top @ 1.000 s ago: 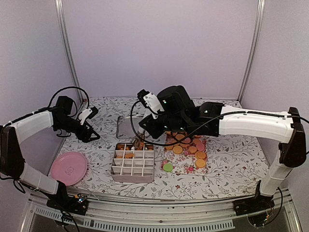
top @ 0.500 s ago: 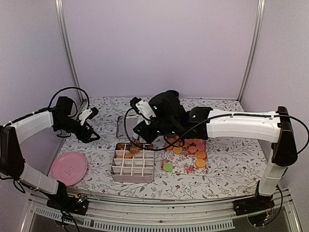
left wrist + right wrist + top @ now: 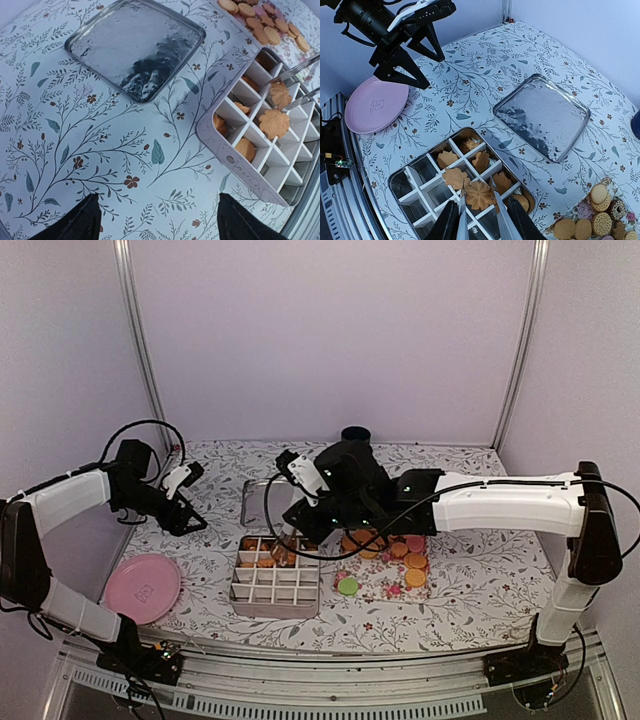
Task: Pack the cookies
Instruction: Place the fake cookies in the empty pocket of the box.
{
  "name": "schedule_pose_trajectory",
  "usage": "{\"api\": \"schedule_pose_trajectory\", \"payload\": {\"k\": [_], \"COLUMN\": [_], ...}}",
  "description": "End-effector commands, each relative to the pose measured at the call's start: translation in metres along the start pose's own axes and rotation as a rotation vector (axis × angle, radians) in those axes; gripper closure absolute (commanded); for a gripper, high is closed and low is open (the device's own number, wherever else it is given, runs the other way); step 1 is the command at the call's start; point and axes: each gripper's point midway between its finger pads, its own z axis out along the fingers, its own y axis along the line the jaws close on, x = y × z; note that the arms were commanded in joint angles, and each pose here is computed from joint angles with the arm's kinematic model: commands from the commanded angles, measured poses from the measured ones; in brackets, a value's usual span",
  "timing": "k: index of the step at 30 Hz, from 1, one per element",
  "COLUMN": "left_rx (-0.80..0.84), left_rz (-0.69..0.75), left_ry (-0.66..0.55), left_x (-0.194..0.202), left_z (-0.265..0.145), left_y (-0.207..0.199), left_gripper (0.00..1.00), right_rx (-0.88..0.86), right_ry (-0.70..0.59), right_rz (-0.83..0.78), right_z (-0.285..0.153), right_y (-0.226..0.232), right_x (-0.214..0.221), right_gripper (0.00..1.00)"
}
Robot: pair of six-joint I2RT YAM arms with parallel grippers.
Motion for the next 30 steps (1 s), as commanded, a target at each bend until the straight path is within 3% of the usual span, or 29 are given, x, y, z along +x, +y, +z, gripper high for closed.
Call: {"api": "schedule_pose_trajectory", "payload": {"k": [1,30], "left_rx": [-0.006,-0.004], "left_rz": [0.006,0.012], "left_ry": [-0.012,-0.024], "left_x": [-0.003,-0.008], "left_z": [-0.005,-0.007], "left_y": [0.001,0.001], "left_gripper": [0.19,0.19], "right_rx": [-0.022,-0.053], "right_ry": [-0.076,-0.103], "right_rz": [0.023,-0.023], "right_z": [-0.018,-0.028], "right_y": [0.005,0.009], "right_x": [-0.024,-0.036], "right_gripper": [0.73,0.64]}}
